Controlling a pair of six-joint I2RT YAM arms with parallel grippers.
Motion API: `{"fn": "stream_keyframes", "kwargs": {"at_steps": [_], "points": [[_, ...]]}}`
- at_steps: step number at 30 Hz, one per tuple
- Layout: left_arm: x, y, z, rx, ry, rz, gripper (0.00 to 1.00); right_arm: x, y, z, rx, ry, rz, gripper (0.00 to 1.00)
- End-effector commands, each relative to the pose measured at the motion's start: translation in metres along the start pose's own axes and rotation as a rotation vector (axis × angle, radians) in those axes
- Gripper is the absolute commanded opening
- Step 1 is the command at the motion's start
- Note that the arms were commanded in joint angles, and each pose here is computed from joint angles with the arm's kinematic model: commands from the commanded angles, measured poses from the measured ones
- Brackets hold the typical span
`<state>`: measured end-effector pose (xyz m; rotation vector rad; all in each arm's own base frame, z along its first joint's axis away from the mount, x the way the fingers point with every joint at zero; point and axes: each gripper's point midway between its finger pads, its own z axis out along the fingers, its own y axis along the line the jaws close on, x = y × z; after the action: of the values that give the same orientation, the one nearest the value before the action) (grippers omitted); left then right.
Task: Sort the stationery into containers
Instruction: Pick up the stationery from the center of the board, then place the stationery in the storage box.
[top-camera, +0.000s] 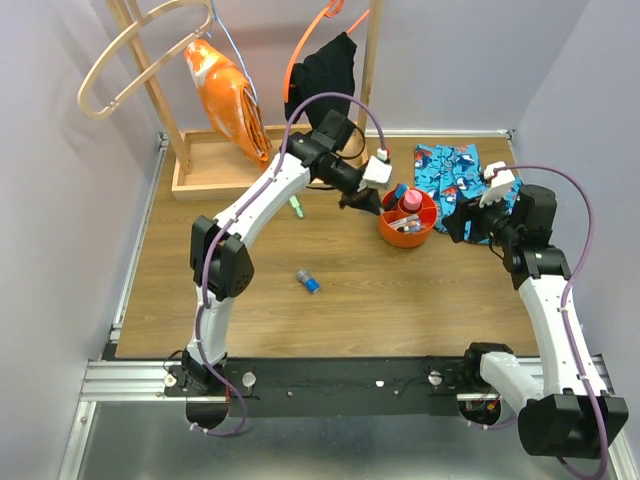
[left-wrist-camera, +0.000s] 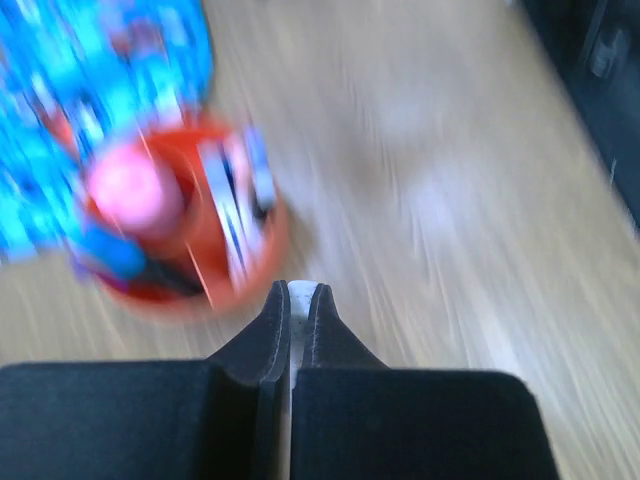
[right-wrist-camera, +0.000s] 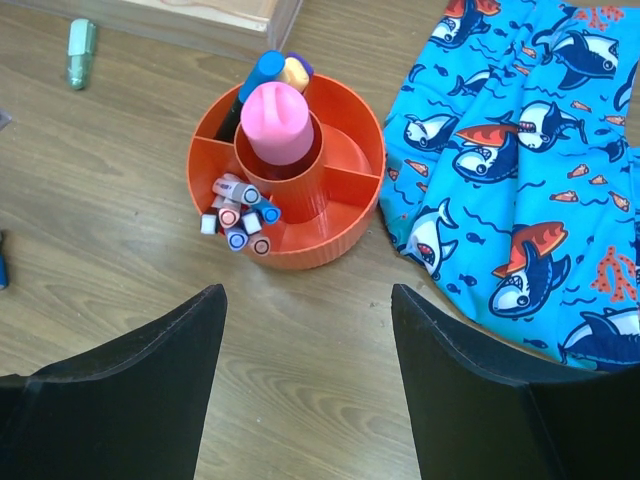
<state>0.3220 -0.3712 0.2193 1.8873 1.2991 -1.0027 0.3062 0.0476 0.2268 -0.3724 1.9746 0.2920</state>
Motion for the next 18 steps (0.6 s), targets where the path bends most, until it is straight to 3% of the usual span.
{"fn": "stream_keyframes", "kwargs": {"at_steps": [1,2,3,4,5,6,7,8,13,18], "points": [[-0.086,0.001,0.020,0.115,-0.371,-0.041,0.00,0.002,-0.010,0.004,0.044,0.005,0.038,0.75],[-0.101,0.015,0.026,0.093,-0.423,0.039,0.00,0.002,-0.011,0.004,0.047,0.008,0.039,0.75],[-0.108,0.013,0.028,0.133,-0.448,-0.083,0.00,0.001,-0.012,0.004,0.050,0.007,0.041,0.75],[-0.110,0.015,0.033,0.146,-0.470,-0.115,0.00,0.001,-0.013,0.004,0.053,0.008,0.041,0.75],[-0.127,0.030,0.033,0.116,-0.543,-0.006,0.00,0.000,-0.014,0.003,0.057,0.007,0.043,0.75],[-0.134,0.029,0.037,0.135,-0.577,-0.018,0.00,0.000,-0.015,0.003,0.062,0.006,0.041,0.75],[-0.136,0.024,0.039,0.185,-0.597,-0.138,0.00,0.000,-0.016,0.002,0.064,0.003,0.044,0.75],[-0.138,0.028,0.043,0.175,-0.632,-0.024,0.00,0.000,-0.017,0.002,0.071,0.005,0.048,0.75],[-0.144,0.026,0.071,0.205,-0.623,0.003,0.00,0.006,-0.020,-0.001,0.084,0.007,0.067,0.75],[-0.121,0.043,0.095,0.164,-0.590,-0.029,0.00,0.012,-0.023,-0.003,0.093,0.008,0.095,0.75]]}}
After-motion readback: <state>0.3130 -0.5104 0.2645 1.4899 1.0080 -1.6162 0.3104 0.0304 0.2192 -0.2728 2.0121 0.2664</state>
